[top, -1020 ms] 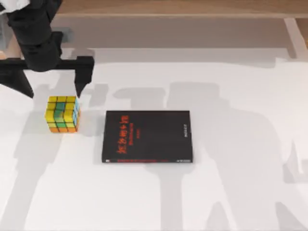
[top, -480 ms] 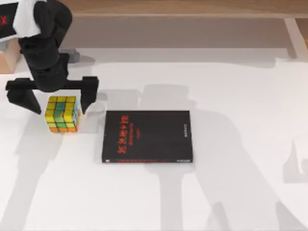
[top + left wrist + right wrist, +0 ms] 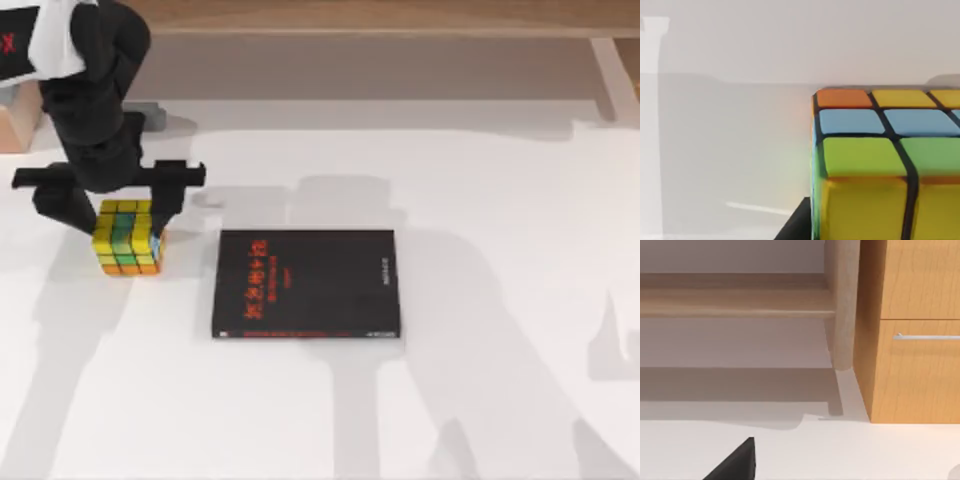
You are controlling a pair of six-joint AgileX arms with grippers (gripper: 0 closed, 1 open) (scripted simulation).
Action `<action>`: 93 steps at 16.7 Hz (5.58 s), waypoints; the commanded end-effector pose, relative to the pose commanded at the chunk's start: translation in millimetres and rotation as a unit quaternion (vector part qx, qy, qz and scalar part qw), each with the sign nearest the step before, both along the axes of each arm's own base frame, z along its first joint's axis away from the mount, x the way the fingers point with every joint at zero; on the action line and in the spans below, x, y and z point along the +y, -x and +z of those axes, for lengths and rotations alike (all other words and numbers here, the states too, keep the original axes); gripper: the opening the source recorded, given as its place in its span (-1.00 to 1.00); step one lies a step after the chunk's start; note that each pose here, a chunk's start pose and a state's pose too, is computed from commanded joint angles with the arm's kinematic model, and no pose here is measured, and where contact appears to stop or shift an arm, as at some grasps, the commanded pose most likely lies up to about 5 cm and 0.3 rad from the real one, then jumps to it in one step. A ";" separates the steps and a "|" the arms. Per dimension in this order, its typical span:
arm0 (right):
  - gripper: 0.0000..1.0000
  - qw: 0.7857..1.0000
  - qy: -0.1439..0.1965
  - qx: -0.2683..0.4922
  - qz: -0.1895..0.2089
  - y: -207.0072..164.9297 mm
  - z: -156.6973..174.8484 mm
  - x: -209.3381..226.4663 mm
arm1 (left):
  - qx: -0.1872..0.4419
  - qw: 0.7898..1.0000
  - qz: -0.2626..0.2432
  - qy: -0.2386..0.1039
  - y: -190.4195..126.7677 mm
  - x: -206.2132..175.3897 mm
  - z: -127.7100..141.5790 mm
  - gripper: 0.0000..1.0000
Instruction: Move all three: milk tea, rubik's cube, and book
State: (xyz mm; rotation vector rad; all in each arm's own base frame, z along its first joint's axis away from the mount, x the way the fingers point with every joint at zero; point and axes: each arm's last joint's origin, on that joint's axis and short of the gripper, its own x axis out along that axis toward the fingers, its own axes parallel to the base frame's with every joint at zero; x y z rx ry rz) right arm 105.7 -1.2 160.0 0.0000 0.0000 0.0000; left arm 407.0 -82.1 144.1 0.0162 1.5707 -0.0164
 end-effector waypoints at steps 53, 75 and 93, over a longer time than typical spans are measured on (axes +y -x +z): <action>1.00 1.000 0.000 0.000 0.000 0.0 0.0 0.0 | -0.708 0.706 0.000 0.015 50.8 -21.3 251.1 -1.00; 1.00 1.000 0.000 0.000 0.000 0.0 0.0 0.0 | -0.708 0.706 0.000 0.014 -48.9 -22.9 251.2 -1.00; 1.00 1.000 0.000 0.000 0.000 0.0 0.0 0.0 | -0.708 0.706 0.000 0.015 -49.2 -22.7 251.0 1.00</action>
